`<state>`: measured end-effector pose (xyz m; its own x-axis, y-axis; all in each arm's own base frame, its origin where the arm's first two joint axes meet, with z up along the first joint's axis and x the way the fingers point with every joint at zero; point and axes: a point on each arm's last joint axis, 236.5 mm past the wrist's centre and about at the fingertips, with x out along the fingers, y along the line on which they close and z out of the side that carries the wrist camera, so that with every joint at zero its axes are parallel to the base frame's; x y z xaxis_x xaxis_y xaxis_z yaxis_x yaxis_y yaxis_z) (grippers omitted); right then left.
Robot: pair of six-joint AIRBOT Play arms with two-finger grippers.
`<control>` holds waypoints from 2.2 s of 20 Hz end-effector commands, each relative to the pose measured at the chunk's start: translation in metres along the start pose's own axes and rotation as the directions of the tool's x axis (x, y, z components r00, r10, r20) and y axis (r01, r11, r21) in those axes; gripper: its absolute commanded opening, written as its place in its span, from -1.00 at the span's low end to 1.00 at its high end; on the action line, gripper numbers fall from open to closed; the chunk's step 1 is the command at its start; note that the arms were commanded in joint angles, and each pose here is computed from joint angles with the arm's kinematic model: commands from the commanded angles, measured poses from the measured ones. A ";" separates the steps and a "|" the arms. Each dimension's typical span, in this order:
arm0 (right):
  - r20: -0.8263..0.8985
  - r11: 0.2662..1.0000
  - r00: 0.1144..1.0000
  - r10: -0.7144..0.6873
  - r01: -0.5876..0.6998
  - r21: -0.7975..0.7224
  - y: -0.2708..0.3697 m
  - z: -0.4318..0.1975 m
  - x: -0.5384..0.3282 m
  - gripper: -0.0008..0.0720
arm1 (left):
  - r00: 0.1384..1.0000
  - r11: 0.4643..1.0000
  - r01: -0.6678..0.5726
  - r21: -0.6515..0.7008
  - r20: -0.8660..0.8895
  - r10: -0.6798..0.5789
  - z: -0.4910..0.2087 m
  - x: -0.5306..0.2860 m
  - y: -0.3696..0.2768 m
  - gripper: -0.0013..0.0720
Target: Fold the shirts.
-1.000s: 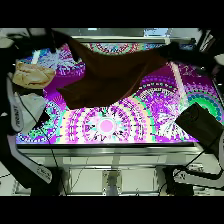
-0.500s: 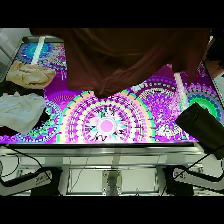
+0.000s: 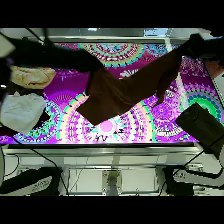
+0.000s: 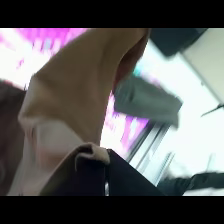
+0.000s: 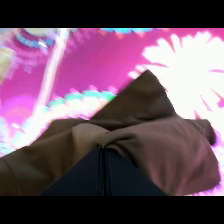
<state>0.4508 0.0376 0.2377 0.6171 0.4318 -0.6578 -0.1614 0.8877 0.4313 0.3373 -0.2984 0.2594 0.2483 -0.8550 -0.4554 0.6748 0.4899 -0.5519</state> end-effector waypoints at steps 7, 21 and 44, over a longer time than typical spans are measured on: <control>-0.149 0.933 0.925 -0.348 0.358 0.043 -0.125 -0.049 0.057 -0.92 | 0.935 0.975 0.133 -0.180 -0.303 -0.183 -0.151 0.197 -0.017 -0.94; -0.409 0.923 0.848 -0.336 0.384 0.039 -0.138 -0.114 0.047 0.09 | 0.931 0.941 -0.228 -0.250 0.228 0.286 0.079 0.009 0.201 0.74; -0.137 0.675 0.975 0.173 -0.017 0.737 -0.007 -0.303 0.130 0.08 | 0.932 0.725 -0.355 -0.590 -0.281 0.228 -0.125 -0.013 0.291 0.73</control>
<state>0.2946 0.1450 -0.0411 0.3028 0.6394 -0.7068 0.4199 0.5763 0.7012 0.4428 -0.1198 0.0145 0.1833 -0.6201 -0.7629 -0.0243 0.7729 -0.6341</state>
